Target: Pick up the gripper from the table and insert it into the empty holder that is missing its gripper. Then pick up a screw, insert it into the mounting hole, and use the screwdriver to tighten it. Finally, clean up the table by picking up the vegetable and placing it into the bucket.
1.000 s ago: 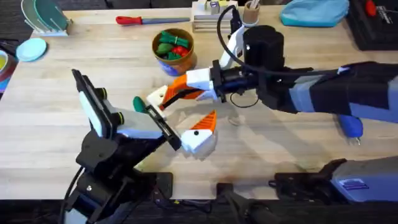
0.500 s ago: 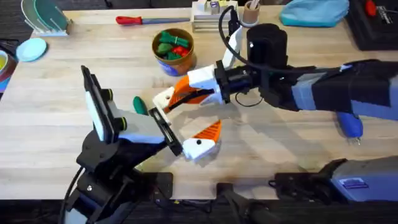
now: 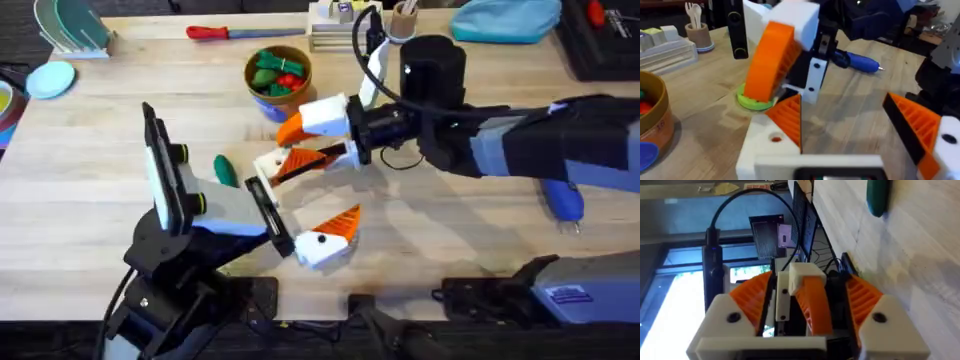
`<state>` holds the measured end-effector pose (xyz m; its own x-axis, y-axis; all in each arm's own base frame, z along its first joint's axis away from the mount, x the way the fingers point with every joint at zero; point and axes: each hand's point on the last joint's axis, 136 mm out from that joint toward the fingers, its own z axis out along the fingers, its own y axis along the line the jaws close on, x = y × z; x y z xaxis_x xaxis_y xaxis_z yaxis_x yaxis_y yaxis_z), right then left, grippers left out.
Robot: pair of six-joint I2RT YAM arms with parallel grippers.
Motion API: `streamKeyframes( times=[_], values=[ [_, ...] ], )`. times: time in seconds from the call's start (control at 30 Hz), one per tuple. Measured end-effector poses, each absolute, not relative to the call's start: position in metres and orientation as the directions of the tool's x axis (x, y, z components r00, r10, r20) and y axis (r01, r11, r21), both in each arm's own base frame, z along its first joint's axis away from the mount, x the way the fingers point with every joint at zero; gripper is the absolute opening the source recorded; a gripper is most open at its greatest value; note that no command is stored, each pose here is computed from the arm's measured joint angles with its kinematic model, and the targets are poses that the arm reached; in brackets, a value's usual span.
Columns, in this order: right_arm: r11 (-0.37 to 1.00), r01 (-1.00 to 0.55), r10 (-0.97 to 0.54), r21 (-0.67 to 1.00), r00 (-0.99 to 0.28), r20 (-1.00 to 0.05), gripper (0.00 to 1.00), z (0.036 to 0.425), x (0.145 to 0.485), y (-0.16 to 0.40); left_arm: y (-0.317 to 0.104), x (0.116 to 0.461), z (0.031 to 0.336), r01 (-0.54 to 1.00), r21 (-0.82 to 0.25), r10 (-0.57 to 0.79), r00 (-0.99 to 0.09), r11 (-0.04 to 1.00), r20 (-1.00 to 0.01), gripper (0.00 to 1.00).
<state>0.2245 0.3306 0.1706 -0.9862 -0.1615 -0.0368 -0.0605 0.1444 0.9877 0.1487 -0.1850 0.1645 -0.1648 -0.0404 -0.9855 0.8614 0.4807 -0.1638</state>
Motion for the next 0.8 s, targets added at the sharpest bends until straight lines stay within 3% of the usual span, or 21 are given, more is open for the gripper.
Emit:
streamKeyframes(
  times=[0.07, 0.17, 0.5, 0.63, 0.8],
  values=[
    [0.138, -0.071, -0.147, 0.988, -0.988, -0.050, 0.865, 0.172, 0.230, 0.328, -0.185, 0.149, 0.165, 0.862, -0.164, -0.040, -0.165, 0.480, -0.986, 0.993],
    [0.131, -0.105, -0.101, 0.986, -0.991, -0.092, 0.919, 0.175, 0.245, 0.320, -0.185, 0.148, 0.164, 0.863, -0.164, -0.040, -0.165, 0.478, -0.985, 0.993],
    [0.196, -0.253, 0.162, 0.947, -0.945, -0.285, 0.937, 0.187, 0.325, 0.271, -0.185, 0.148, 0.164, 0.863, -0.164, -0.040, -0.165, 0.478, -0.985, 0.993],
    [0.291, -0.247, 0.215, 0.924, -0.924, -0.315, 0.938, 0.184, 0.350, 0.255, -0.185, 0.148, 0.164, 0.863, -0.164, -0.040, -0.165, 0.478, -0.985, 0.994],
    [0.509, -0.206, 0.190, 0.835, -0.920, -0.343, 0.940, 0.164, 0.349, 0.235, -0.185, 0.148, 0.164, 0.863, -0.164, -0.040, -0.165, 0.478, -0.985, 0.993]
  ],
)
